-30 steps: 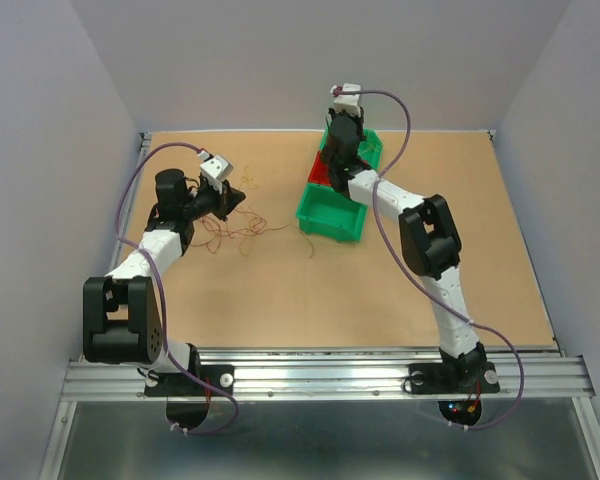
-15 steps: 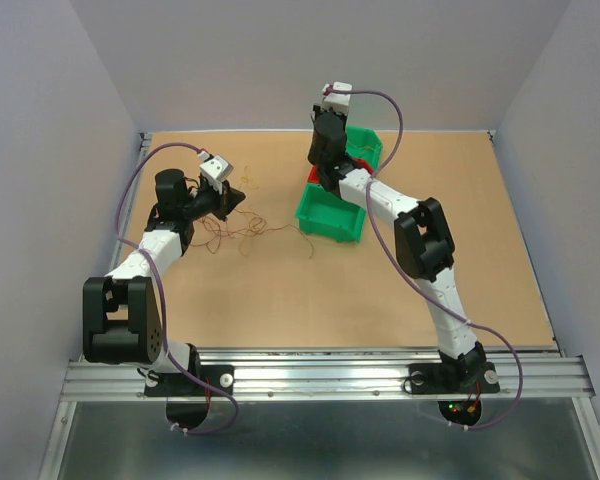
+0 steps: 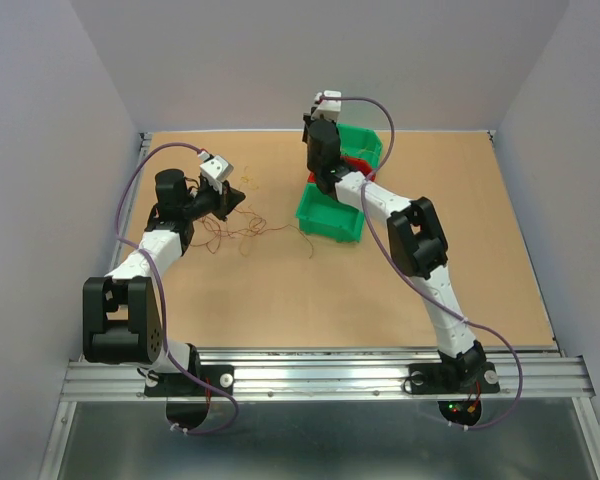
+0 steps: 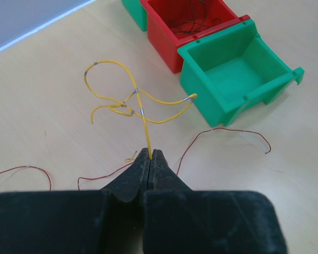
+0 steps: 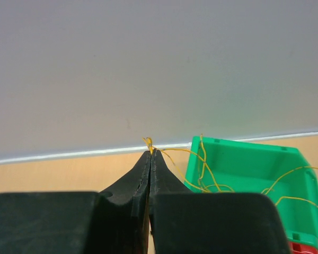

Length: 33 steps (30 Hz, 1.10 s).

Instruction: Untangle the cables

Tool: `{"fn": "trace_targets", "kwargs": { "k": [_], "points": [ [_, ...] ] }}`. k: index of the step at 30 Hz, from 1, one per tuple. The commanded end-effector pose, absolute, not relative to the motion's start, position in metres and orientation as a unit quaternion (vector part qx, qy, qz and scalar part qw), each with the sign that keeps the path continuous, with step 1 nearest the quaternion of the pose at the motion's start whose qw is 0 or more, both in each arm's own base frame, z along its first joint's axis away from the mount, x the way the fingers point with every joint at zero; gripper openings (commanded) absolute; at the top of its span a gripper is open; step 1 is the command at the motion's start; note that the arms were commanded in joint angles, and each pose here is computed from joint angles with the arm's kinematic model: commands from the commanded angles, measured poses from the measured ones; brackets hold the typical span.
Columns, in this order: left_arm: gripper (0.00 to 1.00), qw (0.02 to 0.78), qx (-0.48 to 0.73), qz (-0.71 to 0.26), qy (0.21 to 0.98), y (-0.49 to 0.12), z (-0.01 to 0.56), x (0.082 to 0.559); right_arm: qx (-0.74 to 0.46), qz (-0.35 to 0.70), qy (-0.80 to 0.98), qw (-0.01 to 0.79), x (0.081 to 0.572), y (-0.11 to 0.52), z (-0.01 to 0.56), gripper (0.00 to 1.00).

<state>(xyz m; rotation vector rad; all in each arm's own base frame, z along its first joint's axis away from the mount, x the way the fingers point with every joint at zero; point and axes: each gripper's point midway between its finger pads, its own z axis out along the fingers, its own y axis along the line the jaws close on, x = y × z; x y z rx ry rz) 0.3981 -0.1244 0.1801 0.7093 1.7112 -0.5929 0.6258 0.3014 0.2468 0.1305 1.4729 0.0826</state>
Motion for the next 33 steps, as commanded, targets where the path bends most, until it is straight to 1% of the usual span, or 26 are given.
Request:
{"fn": "trace_targets", "kwargs": {
  "k": [1,3,4,5,8,11,12,14,15,18,22,24,28,33],
  "points": [
    [0.00,0.585,0.319,-0.246,0.704,-0.127,0.201,0.396,0.090,0.076,0.643,0.756,0.628,0.304,0.283,0.00],
    [0.00,0.585,0.319,-0.247,0.704,-0.127,0.201,0.396,0.112,0.075,0.647,0.750,0.629,0.293,0.276,0.01],
    [0.00,0.585,0.319,-0.246,0.704,-0.127,0.201,0.396,0.124,0.080,0.644,0.751,0.628,0.286,0.283,0.01],
    [0.00,0.584,0.320,-0.246,0.704,-0.127,0.200,0.395,0.140,0.083,0.652,0.741,0.630,0.274,0.270,0.00],
    [0.00,0.583,0.321,-0.249,0.704,-0.128,0.200,0.395,0.172,0.091,0.660,0.726,0.630,0.250,0.259,0.01],
    [0.00,0.581,0.321,-0.250,0.704,-0.128,0.199,0.395,0.198,0.100,0.664,0.714,0.629,0.228,0.258,0.01],
    [0.00,0.581,0.323,-0.251,0.704,-0.129,0.199,0.395,0.197,0.103,0.677,0.702,0.627,0.223,0.242,0.01],
    [0.00,0.580,0.322,-0.251,0.705,-0.128,0.198,0.396,0.225,0.123,0.675,0.692,0.627,0.203,0.243,0.01],
    [0.00,0.581,0.322,-0.251,0.704,-0.128,0.200,0.395,0.222,0.128,0.691,0.676,0.624,0.198,0.223,0.01],
    [0.00,0.580,0.322,-0.251,0.704,-0.128,0.199,0.394,0.240,0.136,0.696,0.663,0.624,0.175,0.209,0.01],
    [0.00,0.581,0.322,-0.252,0.704,-0.129,0.200,0.394,0.230,0.118,0.721,0.643,0.629,0.167,0.183,0.00],
    [0.00,0.582,0.323,-0.250,0.703,-0.129,0.201,0.394,0.209,0.109,0.735,0.636,0.638,0.167,0.181,0.01],
    [0.00,0.583,0.322,-0.248,0.704,-0.128,0.201,0.394,0.196,0.073,0.756,0.621,0.639,0.161,0.164,0.01],
    [0.00,0.583,0.322,-0.249,0.703,-0.128,0.201,0.394,0.133,0.052,0.796,0.588,0.647,0.168,0.146,0.01]
  ]
}}
